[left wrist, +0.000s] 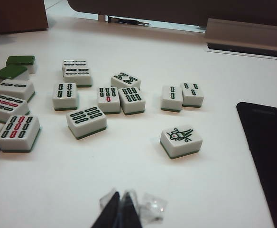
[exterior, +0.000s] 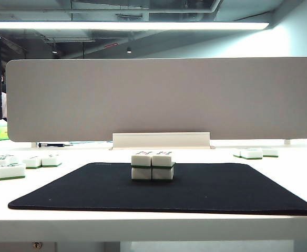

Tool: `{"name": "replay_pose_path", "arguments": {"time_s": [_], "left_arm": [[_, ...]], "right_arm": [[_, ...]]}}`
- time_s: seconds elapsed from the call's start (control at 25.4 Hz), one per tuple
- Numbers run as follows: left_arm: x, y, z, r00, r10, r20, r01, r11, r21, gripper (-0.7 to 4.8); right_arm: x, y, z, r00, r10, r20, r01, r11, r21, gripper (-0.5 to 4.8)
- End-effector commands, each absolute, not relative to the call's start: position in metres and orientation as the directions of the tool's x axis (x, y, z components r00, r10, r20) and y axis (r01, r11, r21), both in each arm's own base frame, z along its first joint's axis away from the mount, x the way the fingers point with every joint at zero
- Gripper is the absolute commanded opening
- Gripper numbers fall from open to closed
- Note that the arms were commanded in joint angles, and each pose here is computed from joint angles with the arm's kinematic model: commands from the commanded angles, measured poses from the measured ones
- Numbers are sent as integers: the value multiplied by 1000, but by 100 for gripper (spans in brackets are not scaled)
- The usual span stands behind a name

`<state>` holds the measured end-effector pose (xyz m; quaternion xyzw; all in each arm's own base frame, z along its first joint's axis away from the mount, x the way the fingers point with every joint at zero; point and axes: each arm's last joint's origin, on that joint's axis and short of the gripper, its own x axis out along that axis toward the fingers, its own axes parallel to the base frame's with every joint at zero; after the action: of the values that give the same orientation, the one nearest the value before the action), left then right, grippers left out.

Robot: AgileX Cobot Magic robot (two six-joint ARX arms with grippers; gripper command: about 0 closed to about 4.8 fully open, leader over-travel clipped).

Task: Arrange four mahjong tiles into a neat stack, creating two layers of paired tiles.

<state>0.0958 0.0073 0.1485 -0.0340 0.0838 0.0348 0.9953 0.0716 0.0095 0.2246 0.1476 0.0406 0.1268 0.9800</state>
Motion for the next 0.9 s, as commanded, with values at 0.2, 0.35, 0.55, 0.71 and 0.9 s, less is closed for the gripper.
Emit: {"name": "replay_pose_path", "arguments": {"time_s": [0.2, 0.35, 0.55, 0.71, 0.9], "left_arm": [[96, 7, 148, 982, 59, -180, -71, 995, -63, -6], [96, 7, 148, 982, 59, -180, -72, 995, -63, -6], [96, 7, 148, 982, 59, -179, -71, 995, -63, -6], [96, 7, 148, 982, 59, -179, -71, 995, -63, -6], [96, 7, 148, 982, 59, -179, -72, 995, -63, -6]], "right_arm": [[89, 4, 181, 995, 49, -92, -18, 950, 311, -1], [93, 1, 162, 988, -49, -148, 91, 952, 293, -1], [95, 1, 151, 981, -70, -178, 117, 956, 270, -1], [95, 1, 151, 981, -70, -181, 110, 969, 221, -1], [95, 0, 151, 979, -99, -176, 134, 971, 199, -1]]}}
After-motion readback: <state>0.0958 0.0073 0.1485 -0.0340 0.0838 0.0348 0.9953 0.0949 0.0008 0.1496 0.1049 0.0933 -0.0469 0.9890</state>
